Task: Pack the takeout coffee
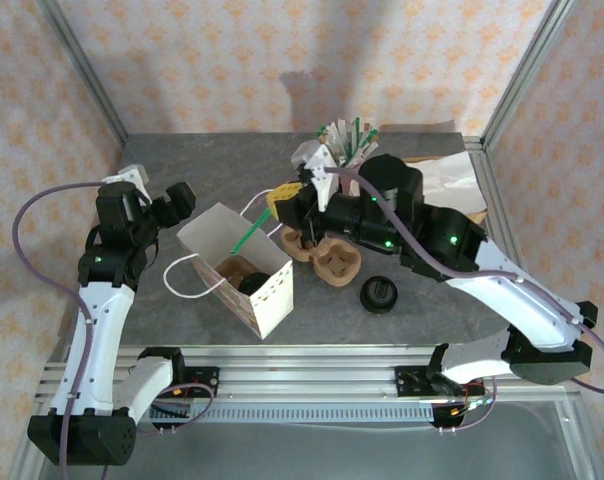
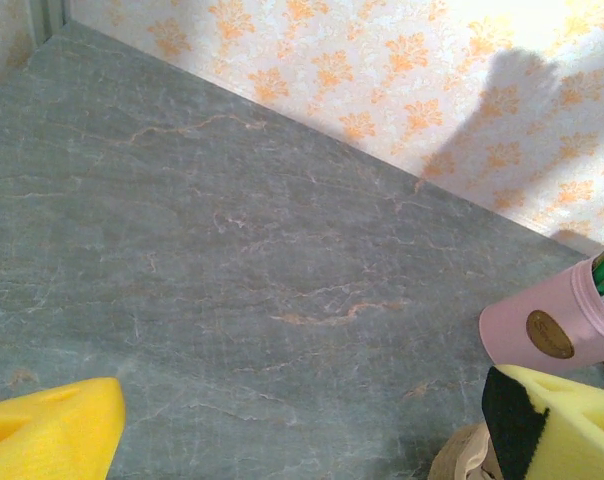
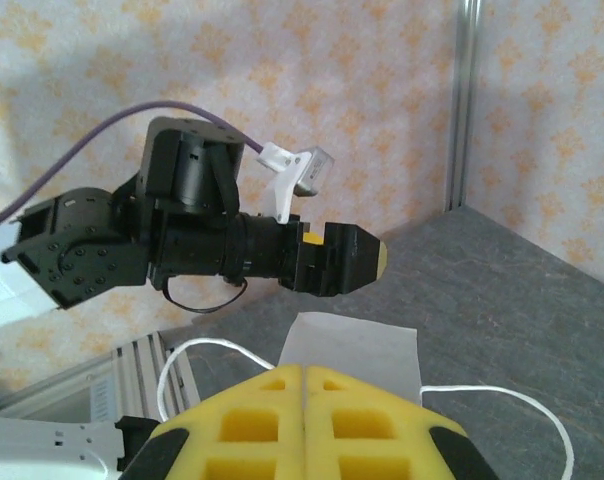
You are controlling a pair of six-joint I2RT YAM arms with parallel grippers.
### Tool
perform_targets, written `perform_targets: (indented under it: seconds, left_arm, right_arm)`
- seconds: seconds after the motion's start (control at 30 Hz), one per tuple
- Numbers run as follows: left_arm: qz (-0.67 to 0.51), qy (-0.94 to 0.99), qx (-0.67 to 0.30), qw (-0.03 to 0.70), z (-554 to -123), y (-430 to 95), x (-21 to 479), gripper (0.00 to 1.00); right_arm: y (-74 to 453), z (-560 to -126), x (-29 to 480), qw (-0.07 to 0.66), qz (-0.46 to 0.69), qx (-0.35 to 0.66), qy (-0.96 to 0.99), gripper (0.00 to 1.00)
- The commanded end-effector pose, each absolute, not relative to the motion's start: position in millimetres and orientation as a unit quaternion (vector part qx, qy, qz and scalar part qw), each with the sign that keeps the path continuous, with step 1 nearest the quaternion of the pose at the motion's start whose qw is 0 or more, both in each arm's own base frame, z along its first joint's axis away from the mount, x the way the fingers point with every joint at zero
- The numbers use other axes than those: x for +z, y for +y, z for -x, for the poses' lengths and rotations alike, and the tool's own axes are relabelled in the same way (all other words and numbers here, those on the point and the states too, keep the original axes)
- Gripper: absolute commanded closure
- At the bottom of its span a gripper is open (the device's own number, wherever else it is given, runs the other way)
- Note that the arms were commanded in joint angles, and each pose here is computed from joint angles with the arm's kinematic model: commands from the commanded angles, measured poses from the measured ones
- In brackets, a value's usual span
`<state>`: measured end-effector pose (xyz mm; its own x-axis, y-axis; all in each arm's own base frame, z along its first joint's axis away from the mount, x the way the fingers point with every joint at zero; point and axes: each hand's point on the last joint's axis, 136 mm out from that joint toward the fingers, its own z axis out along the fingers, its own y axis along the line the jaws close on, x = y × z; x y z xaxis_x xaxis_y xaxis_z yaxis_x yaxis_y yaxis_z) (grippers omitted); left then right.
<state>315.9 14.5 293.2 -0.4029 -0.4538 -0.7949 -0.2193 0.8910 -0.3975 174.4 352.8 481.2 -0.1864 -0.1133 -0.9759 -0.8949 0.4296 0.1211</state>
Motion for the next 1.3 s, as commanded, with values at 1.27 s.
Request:
perform_targets:
  seconds: [1.27]
  left_arm:
    - [0.110, 0.813, -0.207, 0.533, -309, -25, 321, 0.33]
  right_arm:
    - [466, -231, 330, 0.419, 0.382, 0.329, 0.755, 0.62]
